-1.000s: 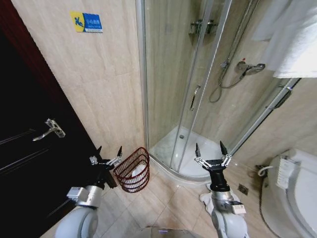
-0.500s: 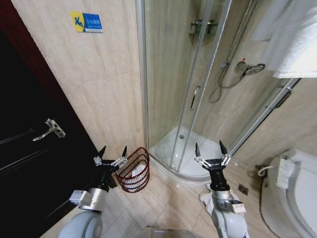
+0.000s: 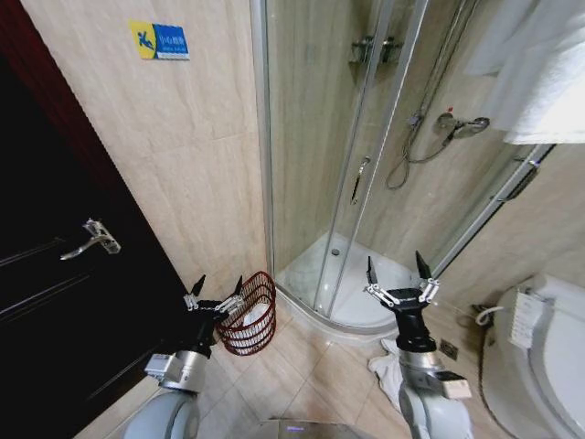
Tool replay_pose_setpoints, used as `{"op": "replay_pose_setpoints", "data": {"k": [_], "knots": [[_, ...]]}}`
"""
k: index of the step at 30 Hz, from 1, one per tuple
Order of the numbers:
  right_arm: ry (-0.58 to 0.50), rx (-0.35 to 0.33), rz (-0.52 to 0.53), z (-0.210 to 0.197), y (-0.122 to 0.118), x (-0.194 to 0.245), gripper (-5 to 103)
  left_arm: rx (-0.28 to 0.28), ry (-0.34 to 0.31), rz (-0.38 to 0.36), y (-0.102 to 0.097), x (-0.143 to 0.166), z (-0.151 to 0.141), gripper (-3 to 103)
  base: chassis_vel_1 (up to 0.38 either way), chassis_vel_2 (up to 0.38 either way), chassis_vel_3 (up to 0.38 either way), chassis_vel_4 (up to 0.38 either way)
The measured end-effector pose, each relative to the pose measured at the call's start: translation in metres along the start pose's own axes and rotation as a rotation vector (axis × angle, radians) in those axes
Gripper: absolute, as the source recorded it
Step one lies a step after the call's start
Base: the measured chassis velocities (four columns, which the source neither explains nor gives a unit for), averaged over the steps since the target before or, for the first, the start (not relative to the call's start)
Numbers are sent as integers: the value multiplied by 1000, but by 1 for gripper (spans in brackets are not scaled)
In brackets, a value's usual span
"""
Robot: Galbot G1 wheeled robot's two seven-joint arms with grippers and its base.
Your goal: Discard the used towel into the hamper.
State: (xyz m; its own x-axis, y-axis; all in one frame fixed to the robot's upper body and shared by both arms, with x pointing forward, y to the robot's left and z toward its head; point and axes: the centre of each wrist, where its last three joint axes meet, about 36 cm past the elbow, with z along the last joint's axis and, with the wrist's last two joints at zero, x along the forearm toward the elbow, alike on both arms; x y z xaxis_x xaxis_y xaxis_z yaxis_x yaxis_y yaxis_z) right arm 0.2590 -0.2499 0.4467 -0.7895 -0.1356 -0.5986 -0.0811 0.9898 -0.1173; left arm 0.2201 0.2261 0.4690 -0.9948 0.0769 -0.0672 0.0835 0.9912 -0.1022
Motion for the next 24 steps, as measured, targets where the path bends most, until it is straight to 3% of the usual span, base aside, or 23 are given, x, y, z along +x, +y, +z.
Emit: {"op": "replay_pose_setpoints", "data": {"k": [5, 12, 18, 24], "knots": [[-48, 25, 24, -17, -14, -9, 100, 0, 0, 0, 0, 0, 0, 100, 0, 0, 0, 0], [-136, 86, 39, -68, -72, -36, 100, 0, 0, 1, 0, 0, 0, 100, 0, 0, 0, 0], [-179, 145, 52, -90, -106, -55, 100, 0, 0, 1, 0, 0, 0, 100, 0, 0, 0, 0], [-227, 146, 57, -94, -110, -61, 100, 0, 0, 1, 0, 0, 0, 100, 0, 0, 0, 0]]}}
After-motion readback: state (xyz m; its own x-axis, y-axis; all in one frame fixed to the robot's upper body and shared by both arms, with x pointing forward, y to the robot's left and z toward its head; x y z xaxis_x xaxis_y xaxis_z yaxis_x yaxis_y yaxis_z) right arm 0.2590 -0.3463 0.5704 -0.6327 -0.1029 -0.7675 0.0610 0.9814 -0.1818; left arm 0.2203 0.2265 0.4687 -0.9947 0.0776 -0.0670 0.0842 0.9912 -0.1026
